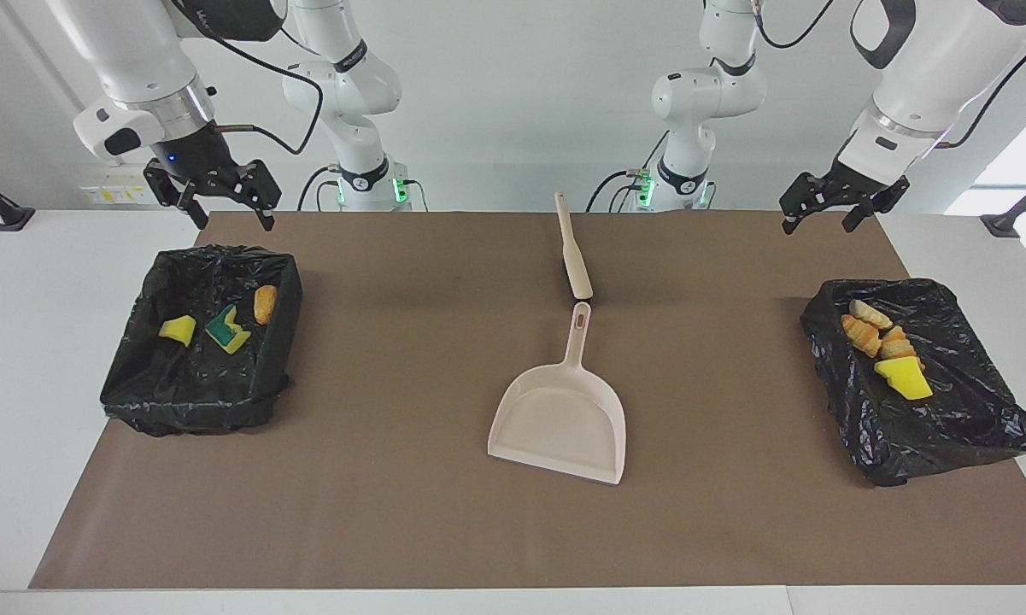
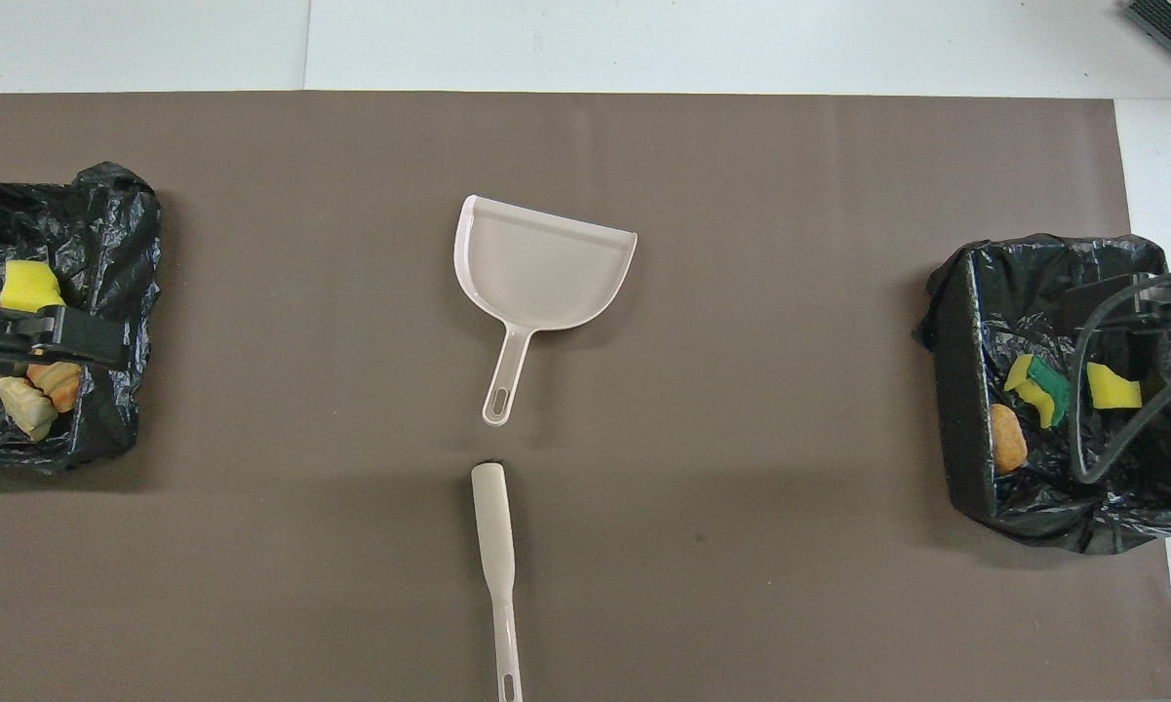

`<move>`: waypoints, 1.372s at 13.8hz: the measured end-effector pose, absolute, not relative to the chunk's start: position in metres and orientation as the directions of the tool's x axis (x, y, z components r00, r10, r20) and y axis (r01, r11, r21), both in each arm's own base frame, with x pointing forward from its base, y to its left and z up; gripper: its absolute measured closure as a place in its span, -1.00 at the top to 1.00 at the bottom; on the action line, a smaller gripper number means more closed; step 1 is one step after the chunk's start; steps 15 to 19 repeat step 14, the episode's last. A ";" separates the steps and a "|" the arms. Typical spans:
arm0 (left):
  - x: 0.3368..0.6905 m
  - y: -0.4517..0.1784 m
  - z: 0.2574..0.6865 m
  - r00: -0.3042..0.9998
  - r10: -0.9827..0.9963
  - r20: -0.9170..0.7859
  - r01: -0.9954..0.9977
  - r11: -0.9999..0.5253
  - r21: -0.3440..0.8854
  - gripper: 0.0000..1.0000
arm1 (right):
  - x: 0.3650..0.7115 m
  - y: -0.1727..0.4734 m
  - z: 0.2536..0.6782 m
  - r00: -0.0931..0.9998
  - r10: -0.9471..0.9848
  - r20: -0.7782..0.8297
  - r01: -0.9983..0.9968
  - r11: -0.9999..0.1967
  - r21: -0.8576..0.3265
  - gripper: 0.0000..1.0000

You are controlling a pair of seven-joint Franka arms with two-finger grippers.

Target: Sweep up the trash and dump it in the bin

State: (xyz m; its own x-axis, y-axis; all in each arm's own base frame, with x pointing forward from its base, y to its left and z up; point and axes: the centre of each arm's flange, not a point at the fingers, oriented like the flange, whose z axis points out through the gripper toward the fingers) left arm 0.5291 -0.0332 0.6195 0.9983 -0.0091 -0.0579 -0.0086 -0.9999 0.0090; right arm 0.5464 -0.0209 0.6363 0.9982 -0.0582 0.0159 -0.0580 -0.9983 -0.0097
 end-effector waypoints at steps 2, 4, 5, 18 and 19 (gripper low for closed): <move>0.527 -0.034 0.634 0.999 -0.009 -0.035 -0.009 -1.000 0.009 1.00 | 0.546 -0.021 0.636 0.998 -0.058 0.016 -0.058 -0.998 -0.010 1.00; 0.526 -0.034 0.642 1.000 -0.009 -0.019 -0.009 -1.000 0.009 1.00 | 0.546 -0.021 0.636 0.998 -0.058 0.016 -0.058 -0.998 -0.010 1.00; 0.525 -0.034 0.643 1.000 -0.007 -0.018 -0.006 -1.000 0.009 1.00 | 0.546 -0.021 0.636 0.998 -0.058 0.016 -0.058 -0.998 -0.010 1.00; 0.524 -0.035 0.646 1.000 -0.002 -0.013 -0.002 -1.000 0.022 1.00 | 0.540 -0.019 0.639 0.998 -0.055 -0.025 -0.055 -0.998 -0.012 1.00; 0.524 -0.035 0.646 1.000 -0.002 -0.013 -0.002 -1.000 0.022 1.00 | 0.540 -0.019 0.639 0.998 -0.055 -0.025 -0.055 -0.998 -0.012 1.00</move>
